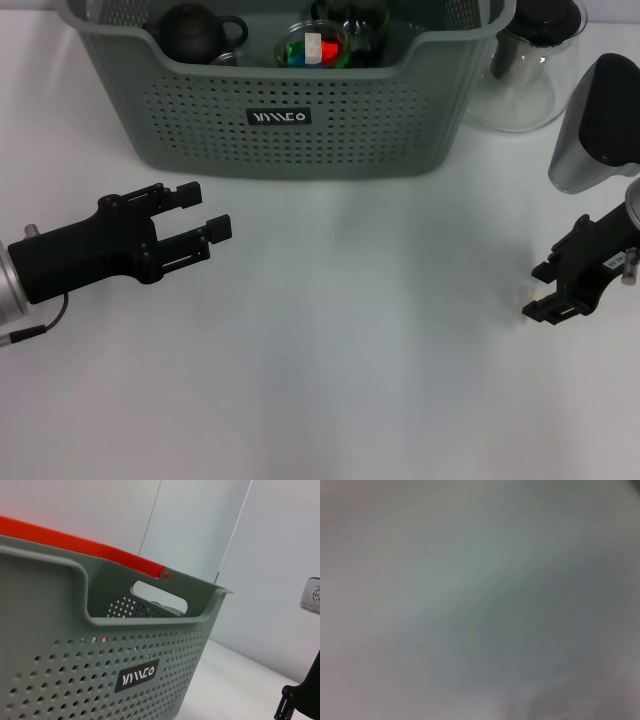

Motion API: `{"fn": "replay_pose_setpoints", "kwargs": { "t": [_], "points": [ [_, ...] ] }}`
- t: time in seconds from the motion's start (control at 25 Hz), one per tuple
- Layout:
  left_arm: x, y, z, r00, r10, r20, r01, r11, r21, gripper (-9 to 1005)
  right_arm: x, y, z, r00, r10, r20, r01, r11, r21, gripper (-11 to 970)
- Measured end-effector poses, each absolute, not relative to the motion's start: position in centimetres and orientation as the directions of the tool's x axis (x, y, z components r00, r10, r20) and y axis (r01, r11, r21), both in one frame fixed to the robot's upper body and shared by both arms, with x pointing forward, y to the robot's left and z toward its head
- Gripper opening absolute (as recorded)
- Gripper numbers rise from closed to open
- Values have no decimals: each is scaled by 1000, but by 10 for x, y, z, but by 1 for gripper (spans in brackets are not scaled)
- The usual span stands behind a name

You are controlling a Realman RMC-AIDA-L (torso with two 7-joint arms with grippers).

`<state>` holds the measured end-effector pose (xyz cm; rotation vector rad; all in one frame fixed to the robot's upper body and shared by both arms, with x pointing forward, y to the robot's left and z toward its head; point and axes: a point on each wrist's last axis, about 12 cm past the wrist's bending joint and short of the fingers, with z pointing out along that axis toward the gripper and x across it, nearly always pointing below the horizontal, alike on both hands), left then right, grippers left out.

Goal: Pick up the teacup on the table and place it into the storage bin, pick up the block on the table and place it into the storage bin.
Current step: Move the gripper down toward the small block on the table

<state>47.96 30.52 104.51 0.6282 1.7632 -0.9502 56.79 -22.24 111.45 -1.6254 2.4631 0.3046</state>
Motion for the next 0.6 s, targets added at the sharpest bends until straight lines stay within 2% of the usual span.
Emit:
{"fn": "replay_pose_setpoints", "kwargs": {
  "t": [0.6],
  "points": [
    [480,306,1045,-370,-14,-929,768,557,-315,705,566,-218,1107,-372,-900,-226,-928,365,74,531]
  ]
}}
